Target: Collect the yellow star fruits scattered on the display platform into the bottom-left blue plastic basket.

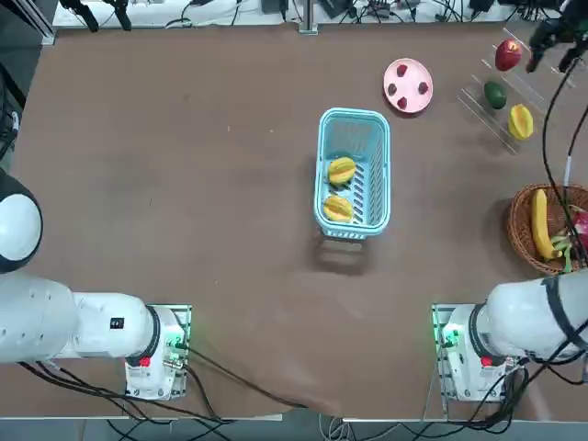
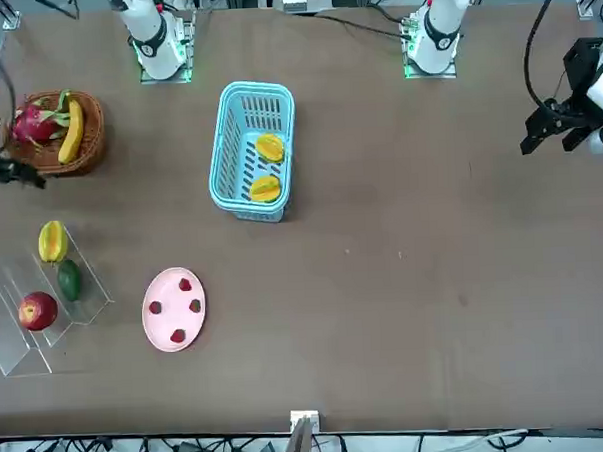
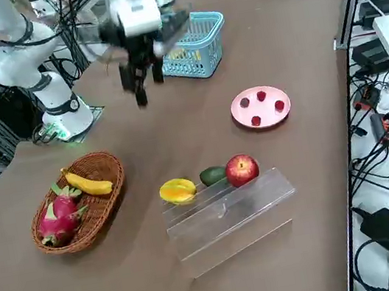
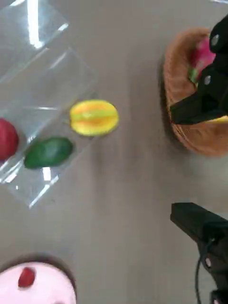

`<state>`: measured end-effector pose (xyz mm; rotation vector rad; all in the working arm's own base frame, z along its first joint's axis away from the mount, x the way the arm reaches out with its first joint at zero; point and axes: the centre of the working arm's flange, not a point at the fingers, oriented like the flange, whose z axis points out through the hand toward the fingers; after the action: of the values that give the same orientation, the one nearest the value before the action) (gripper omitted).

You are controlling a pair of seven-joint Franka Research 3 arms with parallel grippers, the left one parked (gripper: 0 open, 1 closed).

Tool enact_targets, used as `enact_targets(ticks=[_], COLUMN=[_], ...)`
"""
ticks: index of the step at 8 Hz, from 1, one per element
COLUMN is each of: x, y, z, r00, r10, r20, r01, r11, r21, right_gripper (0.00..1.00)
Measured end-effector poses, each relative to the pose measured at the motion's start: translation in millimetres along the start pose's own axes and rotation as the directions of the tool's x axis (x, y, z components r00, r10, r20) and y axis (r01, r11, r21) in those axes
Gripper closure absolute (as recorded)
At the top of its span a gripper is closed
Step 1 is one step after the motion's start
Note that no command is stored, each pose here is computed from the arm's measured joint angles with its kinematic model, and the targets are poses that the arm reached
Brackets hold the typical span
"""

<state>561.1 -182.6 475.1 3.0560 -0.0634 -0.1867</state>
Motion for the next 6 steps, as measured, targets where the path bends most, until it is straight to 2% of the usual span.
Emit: enact_targets(ticks=[2,3,6], x=[4.1,1.4,-5.6], y=[60.1,77.1,83.3], z=[57.1,87.2,152.7], r00=[0.997,0.995,0.993], r10=[-0.075,-0.087,-0.082], r20=[-0.028,-0.048,-0.089], r01=[0.075,0.087,0.081], r11=[0.997,0.996,0.997], r21=[-0.002,-0.008,-0.018], right_gripper=[0.00,0.00,0.00])
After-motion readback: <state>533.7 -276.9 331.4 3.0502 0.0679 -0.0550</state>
